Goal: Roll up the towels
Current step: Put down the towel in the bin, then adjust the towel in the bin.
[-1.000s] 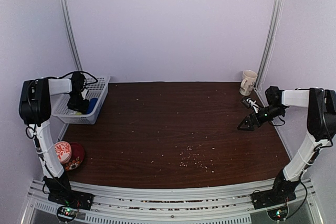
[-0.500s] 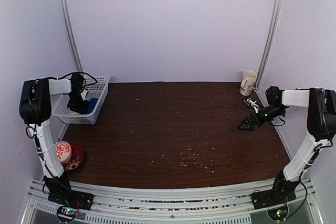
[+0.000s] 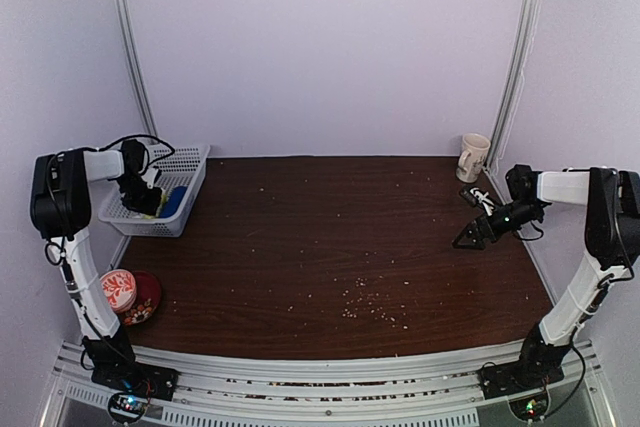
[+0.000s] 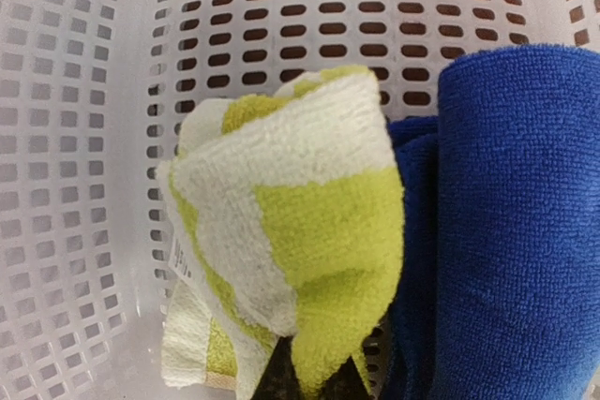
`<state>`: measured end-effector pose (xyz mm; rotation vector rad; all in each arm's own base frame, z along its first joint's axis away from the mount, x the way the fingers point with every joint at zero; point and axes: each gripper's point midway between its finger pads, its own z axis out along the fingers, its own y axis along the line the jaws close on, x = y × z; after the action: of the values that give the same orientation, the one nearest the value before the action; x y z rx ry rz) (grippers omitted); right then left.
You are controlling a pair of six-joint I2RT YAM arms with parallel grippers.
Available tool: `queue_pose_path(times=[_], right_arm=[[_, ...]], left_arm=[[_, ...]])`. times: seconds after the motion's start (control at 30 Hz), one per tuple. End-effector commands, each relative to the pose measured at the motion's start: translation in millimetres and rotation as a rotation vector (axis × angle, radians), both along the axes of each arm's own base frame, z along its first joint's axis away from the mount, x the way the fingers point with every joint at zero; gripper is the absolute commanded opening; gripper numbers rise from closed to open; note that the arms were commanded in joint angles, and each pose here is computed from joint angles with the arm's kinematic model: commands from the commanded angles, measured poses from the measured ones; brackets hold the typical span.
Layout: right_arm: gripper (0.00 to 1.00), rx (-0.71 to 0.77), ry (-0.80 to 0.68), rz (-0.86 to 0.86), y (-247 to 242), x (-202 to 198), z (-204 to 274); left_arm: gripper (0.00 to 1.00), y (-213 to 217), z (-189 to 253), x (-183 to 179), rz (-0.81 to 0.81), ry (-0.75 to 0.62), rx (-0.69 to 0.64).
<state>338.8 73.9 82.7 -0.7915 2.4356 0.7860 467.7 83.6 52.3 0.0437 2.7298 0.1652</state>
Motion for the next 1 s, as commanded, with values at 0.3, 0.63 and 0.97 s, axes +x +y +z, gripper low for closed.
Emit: queue_pose_path(times=[0.3,0.63,0.97], right_arm=[[1.00,0.019,-0.023,0.005,-1,2,9],[1.00,0.031,-0.007,0.011,-1,0,6],[1.00,0.042,-0.005,0.018,1,-1,8]], left_arm=[[0.00,-13,21,-3,-0.073,-0.115,-0.258],[0.00,-21,11,-18,-0.085,-0.080,-0.380],[0.40,-6,1,-21,-0.024,-0.032,-0.331]])
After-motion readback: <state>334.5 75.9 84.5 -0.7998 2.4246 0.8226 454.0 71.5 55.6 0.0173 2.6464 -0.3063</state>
